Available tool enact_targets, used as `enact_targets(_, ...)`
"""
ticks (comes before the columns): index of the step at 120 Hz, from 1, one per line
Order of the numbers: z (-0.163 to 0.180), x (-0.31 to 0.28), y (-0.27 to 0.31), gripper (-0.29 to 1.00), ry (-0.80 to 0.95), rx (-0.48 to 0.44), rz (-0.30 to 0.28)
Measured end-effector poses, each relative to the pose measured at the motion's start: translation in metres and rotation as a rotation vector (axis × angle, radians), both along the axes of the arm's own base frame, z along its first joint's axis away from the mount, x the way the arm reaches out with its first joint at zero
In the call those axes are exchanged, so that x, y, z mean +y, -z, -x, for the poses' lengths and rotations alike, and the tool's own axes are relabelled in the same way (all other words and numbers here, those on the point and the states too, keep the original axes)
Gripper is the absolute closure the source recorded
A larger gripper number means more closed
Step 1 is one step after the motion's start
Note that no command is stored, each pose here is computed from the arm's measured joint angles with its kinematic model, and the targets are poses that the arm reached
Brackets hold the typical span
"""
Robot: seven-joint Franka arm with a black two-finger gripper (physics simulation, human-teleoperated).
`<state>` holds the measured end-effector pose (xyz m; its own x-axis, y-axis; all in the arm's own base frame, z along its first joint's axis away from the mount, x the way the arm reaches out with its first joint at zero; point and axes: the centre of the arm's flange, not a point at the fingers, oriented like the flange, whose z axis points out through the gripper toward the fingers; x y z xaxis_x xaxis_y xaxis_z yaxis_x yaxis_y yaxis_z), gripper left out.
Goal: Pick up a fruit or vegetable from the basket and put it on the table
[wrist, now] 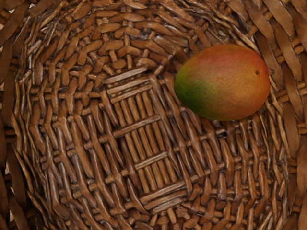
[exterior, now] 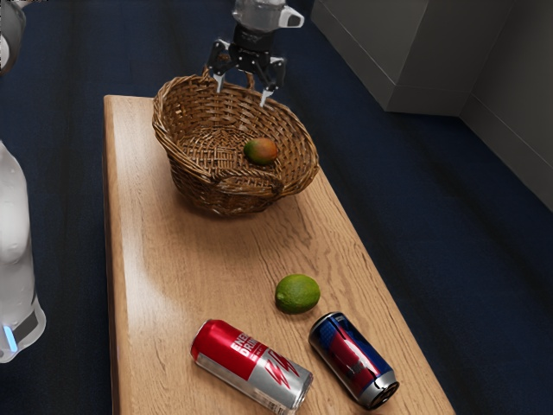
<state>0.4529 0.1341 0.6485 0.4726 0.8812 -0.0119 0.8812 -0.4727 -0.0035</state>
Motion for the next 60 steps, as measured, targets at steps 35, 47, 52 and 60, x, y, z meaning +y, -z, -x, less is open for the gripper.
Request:
enact_targets(35, -0.032, 0.028, 0.056, 0.00, 0.102, -0.037, -0.042)
enact_targets(47, -0.040, 0.028, 0.060, 0.00, 0.180, -0.070, -0.057)
enact_targets(52, -0.042, 0.028, 0.060, 0.00, 0.216, -0.082, -0.061)
enact_targets(60, -0.044, 0.027, 0.062, 0.00, 0.269, -0.091, -0.063)
